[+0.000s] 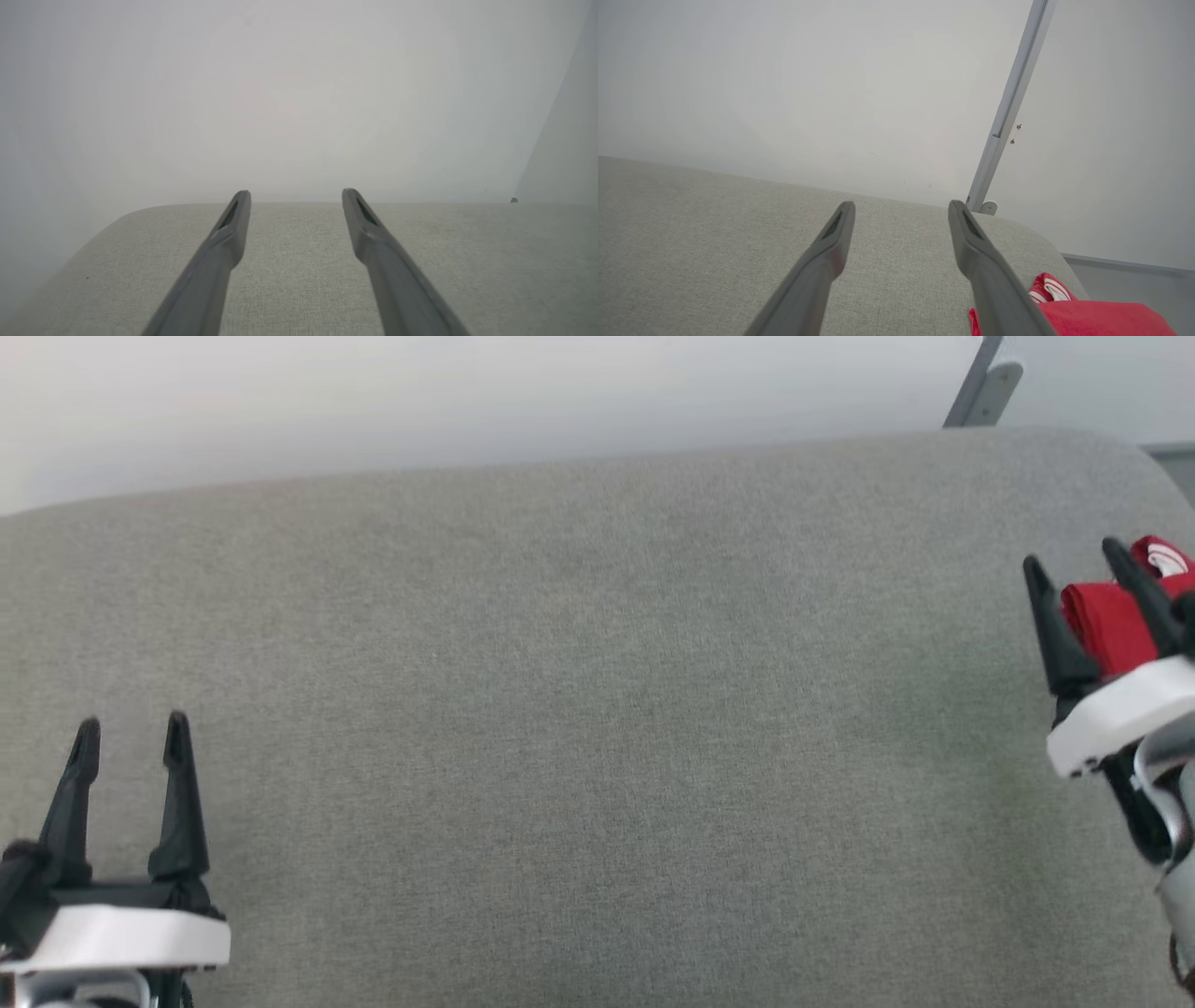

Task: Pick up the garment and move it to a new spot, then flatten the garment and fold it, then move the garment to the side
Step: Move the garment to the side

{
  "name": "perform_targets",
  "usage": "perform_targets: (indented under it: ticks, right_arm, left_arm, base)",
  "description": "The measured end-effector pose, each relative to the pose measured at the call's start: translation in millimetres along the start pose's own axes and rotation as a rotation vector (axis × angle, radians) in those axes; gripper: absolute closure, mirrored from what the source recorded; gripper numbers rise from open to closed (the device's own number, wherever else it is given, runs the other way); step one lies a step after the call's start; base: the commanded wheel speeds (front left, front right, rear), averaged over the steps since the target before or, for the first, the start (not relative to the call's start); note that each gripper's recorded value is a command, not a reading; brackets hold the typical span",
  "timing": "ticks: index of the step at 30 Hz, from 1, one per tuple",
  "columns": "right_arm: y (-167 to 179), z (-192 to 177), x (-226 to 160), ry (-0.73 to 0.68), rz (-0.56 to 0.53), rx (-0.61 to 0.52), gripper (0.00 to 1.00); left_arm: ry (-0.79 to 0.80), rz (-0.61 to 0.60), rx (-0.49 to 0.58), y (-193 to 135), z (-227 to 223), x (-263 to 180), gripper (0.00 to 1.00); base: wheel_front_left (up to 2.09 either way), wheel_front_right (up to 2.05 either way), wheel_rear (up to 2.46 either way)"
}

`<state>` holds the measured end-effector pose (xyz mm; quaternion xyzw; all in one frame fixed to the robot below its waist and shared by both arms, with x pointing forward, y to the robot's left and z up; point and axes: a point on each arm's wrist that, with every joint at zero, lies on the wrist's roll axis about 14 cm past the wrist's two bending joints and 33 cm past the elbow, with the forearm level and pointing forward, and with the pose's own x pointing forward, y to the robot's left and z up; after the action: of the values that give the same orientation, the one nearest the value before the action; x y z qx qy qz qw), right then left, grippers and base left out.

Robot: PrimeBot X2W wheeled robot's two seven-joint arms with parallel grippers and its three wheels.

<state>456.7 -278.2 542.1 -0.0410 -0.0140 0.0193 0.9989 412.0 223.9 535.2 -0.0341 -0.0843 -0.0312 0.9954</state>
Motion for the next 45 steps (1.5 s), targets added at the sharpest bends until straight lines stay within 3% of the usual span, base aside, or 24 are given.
perform_targets:
  ticks: [16,31,45]
  right_arm:
    - [38.5,1.5,-50.5,-0.093,0.028,0.062,0.0]
    - [48.5,-8.3,-85.9,-0.087,0.025,0.107,0.0]
    - [49.1,-14.4,-101.8,-0.081,-0.003,0.145,0.0]
  left_arm:
    - [0.033,0.107,0.011,27.8,2.0,-55.8,0.0]
    - [0.087,0.205,0.009,50.0,-9.8,-95.2,0.0]
    - [0.138,0.134,0.036,35.7,-18.0,-113.4,0.0]
  base:
    - [0.0,0.0,0.0]
    - [0.0,0.0,0.0]
    - [0.0,0.0,0.0]
